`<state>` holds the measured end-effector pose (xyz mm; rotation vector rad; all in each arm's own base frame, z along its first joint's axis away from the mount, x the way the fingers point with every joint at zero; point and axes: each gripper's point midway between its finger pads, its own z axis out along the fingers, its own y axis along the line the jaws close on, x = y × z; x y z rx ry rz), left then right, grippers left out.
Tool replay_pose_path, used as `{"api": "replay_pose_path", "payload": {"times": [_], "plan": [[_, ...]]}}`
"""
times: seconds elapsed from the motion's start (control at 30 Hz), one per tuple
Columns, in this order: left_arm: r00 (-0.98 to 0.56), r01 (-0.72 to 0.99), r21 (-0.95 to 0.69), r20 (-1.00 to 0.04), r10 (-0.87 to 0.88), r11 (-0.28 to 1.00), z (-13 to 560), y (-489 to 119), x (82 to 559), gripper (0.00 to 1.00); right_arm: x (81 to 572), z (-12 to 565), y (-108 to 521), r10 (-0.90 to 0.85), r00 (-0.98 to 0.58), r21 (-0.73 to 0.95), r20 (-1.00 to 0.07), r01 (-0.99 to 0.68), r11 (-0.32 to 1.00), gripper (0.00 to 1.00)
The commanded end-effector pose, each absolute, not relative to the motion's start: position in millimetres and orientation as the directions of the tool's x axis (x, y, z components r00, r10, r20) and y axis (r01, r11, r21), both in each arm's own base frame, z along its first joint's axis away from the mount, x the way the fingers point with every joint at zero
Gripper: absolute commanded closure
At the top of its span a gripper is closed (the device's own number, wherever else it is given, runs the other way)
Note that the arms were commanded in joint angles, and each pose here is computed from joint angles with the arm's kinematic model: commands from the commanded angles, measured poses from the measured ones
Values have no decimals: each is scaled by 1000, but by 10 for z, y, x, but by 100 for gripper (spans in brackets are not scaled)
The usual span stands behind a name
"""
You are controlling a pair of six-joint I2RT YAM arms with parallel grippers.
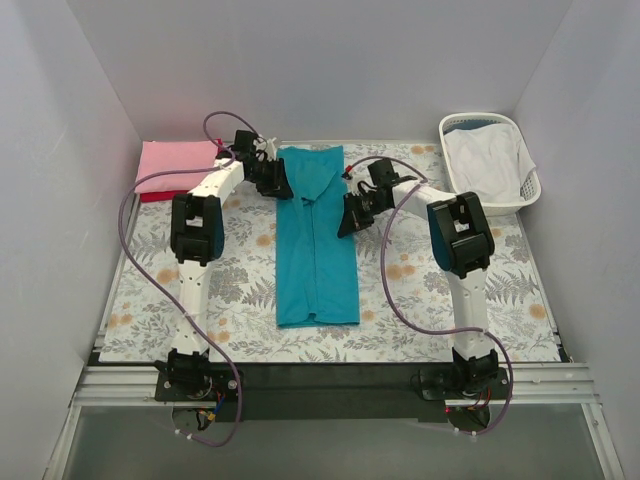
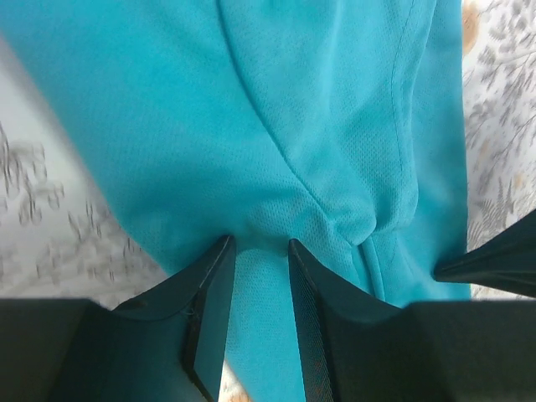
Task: Fold and stack the t-shirts
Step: Fold the tshirt
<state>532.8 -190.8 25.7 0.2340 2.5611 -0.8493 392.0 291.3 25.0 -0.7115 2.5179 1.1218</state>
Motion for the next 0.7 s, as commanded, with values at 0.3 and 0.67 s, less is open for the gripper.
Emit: {"api": "replay_pose_path", "payload": {"times": [0.3, 0.67], "plan": [[-691, 533, -437, -719, 75, 724, 1449, -2067, 5681, 45, 4303, 1382, 2858, -230, -722, 594, -653, -676, 436, 62], [-448, 791, -264, -864, 229, 552, 2515, -1998, 4138, 41, 3467, 2107, 2342, -438, -463, 266, -770, -858, 439, 56]]}}
